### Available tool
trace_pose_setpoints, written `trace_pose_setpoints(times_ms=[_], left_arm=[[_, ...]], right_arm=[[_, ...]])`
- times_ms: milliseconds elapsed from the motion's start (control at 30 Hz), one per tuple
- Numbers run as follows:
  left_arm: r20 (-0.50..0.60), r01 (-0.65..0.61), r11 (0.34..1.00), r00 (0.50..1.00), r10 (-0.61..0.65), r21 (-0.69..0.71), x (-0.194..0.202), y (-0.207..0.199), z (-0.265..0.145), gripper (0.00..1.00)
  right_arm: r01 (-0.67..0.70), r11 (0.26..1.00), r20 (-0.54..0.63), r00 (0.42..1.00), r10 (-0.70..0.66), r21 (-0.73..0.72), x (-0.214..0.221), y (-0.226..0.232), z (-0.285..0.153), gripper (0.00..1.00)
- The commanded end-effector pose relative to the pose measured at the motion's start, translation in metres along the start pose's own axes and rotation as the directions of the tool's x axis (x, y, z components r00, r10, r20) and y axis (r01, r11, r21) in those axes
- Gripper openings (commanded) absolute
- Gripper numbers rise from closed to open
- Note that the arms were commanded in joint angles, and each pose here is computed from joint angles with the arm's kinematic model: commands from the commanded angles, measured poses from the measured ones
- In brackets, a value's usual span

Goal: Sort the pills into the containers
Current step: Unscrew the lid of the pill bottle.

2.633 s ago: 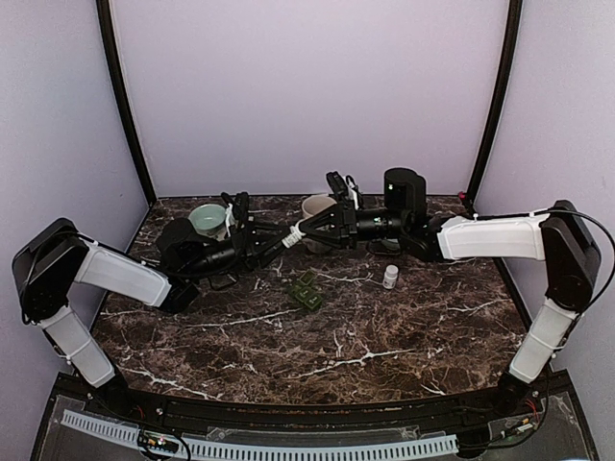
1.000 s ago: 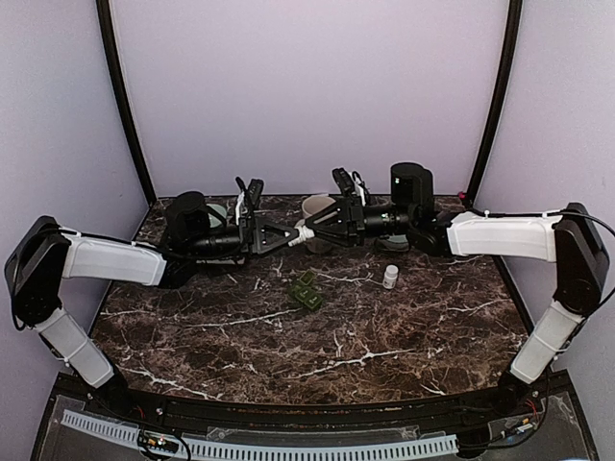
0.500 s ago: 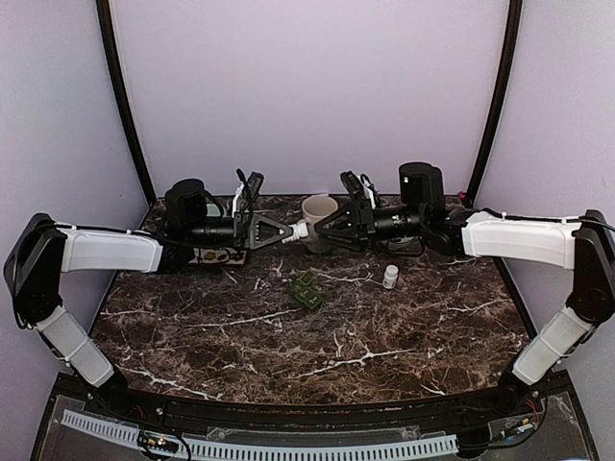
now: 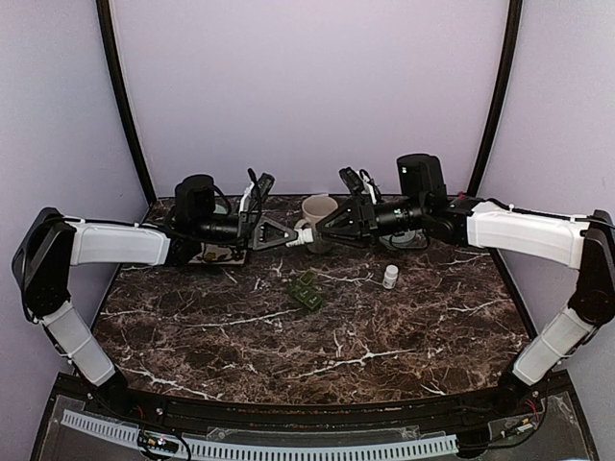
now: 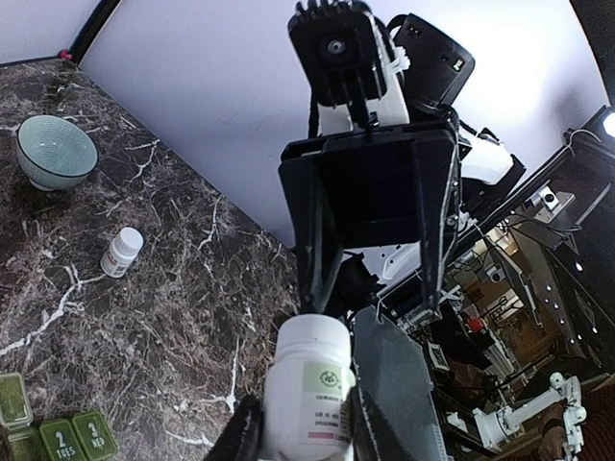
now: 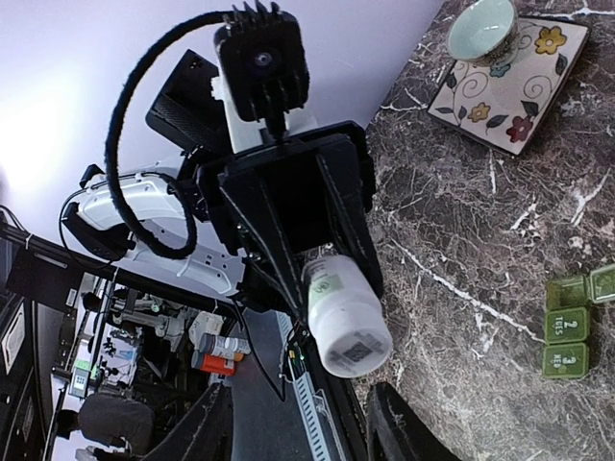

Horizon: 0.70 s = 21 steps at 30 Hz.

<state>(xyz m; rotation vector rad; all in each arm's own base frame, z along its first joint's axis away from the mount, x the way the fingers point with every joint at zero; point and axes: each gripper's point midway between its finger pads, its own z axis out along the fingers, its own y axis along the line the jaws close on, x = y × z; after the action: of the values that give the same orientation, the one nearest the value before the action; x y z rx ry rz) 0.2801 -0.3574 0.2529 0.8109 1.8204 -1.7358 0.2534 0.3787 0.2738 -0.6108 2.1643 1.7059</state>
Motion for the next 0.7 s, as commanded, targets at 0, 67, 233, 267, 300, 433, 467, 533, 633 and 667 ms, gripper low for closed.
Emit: trace_pose_setpoints(times_ms=[0, 67, 233, 267, 300, 433, 467, 533, 633, 667], left_arm=[[-0.013, -0.042, 0.999, 0.999, 0.043, 0.032, -0.008, -0.01, -0.001, 0.14], [-0.017, -0.042, 0.999, 0.999, 0.043, 0.033, -0.009, -0.01, 0.0, 0.14], [-0.022, -0.046, 0.998, 0.999, 0.047, 0.036, -0.012, -0.011, 0.0, 0.14], [-0.023, -0.046, 0.998, 0.999, 0.047, 0.038, -0.012, -0.011, 0.001, 0.13], [-0.025, -0.045, 0.998, 0.999, 0.046, 0.039, -0.012, -0.011, 0.001, 0.13], [-0.027, -0.043, 0.998, 0.999, 0.045, 0.041, -0.013, -0.011, 0.001, 0.13], [-0.029, -0.043, 0.998, 0.999, 0.044, 0.043, -0.012, -0.011, 0.002, 0.13], [-0.031, -0.038, 0.998, 0.999, 0.039, 0.044, -0.012, -0.011, 0.002, 0.13], [-0.033, -0.038, 0.998, 0.999, 0.04, 0.048, -0.012, -0.012, 0.002, 0.13], [-0.036, -0.034, 0.998, 0.999, 0.036, 0.049, -0.012, -0.011, 0.002, 0.13]], right_arm=[[0.02, 0.999, -0.001, 1.0, -0.02, -0.028, -0.01, 0.009, 0.001, 0.46], [0.006, 1.0, -0.012, 1.0, -0.006, -0.02, -0.009, 0.004, 0.003, 0.45], [-0.011, 1.0, -0.018, 1.0, 0.011, -0.007, -0.007, 0.0, 0.004, 0.45], [-0.013, 1.0, -0.017, 1.0, 0.013, -0.006, -0.007, 0.0, 0.004, 0.45], [-0.013, 1.0, -0.016, 1.0, 0.013, -0.005, -0.008, 0.0, 0.004, 0.45], [-0.036, 0.999, -0.027, 0.999, 0.036, -0.001, -0.007, -0.008, 0.01, 0.45], [-0.038, 0.999, -0.028, 0.999, 0.038, -0.003, -0.008, -0.008, 0.01, 0.45], [-0.042, 0.999, -0.031, 0.999, 0.041, -0.008, -0.008, -0.009, 0.012, 0.45], [-0.051, 0.999, -0.033, 0.998, 0.05, -0.011, -0.009, -0.01, 0.013, 0.45], [-0.052, 0.999, -0.035, 0.998, 0.051, -0.014, -0.009, -0.01, 0.014, 0.45]])
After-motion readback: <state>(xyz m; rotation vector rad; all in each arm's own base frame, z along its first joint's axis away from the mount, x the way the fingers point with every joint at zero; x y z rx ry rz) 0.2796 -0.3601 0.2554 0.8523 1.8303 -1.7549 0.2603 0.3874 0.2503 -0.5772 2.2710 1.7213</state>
